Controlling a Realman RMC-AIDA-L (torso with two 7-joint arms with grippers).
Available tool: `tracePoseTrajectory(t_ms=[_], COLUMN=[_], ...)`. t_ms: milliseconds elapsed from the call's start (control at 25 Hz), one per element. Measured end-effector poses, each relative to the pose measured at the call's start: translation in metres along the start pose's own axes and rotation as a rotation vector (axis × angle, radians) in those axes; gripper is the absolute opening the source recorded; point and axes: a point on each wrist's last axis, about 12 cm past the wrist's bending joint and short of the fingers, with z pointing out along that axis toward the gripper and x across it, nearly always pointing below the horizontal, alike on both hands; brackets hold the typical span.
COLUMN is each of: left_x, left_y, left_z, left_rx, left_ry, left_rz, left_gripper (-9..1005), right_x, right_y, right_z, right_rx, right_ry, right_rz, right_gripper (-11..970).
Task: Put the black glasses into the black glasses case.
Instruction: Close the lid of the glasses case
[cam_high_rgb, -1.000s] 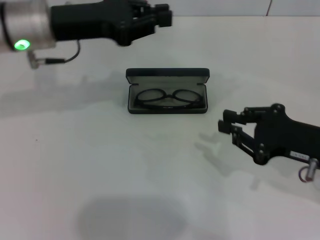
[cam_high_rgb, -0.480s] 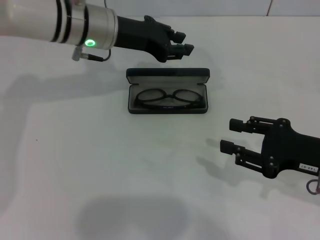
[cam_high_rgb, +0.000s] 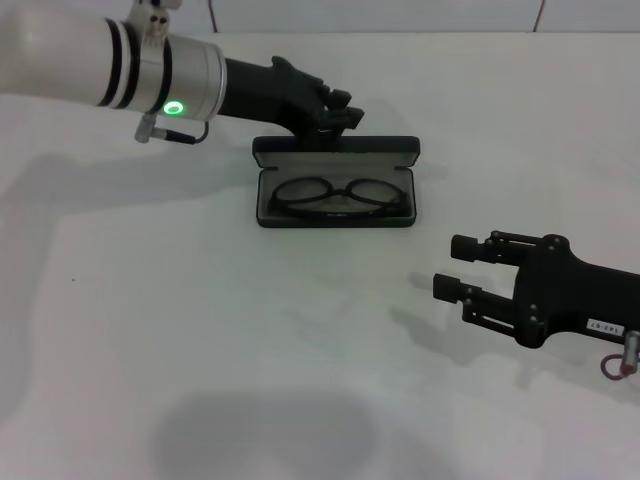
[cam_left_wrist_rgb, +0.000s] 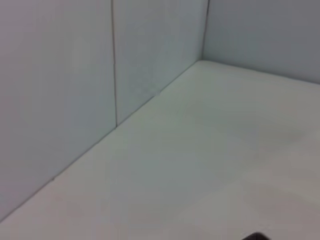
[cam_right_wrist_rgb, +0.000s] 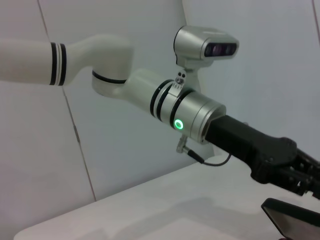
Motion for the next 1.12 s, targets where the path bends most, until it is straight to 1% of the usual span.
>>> tracePoseTrajectory(t_ms=[120,320,760,960,1120], left_x=[0.005,0.009,0.014,0.016,0.017], left_y=[0.0,-0.001,-0.004,-0.006,-0.011], left_z=[0.003,0.006,0.009,0.01,0.012], left_rx=[-0.014,-0.026,-0.015,-0.003,0.029], left_ry=[0.012,0.025,0.052,0.056,0.059], left_rz=[-0.008,-0.007,-0.014,-0.02,-0.02], left_gripper=[253,258,259,260,261], right_x=[0.001,0.003,0.004,0.005,0.006], right_y=[-0.001,-0.002,-0.004,-0.005,-0.005], right_z=[0.001,0.0,0.001,0.001,0.0], right_rx=[0.003,0.011,0.018,0.02,0.023], right_ry=[0.003,0.0,-0.013,-0.015,-0.018], right_rz=[0.008,0.019,0.04,0.045,0.052], right_gripper=[506,508,513,516,518])
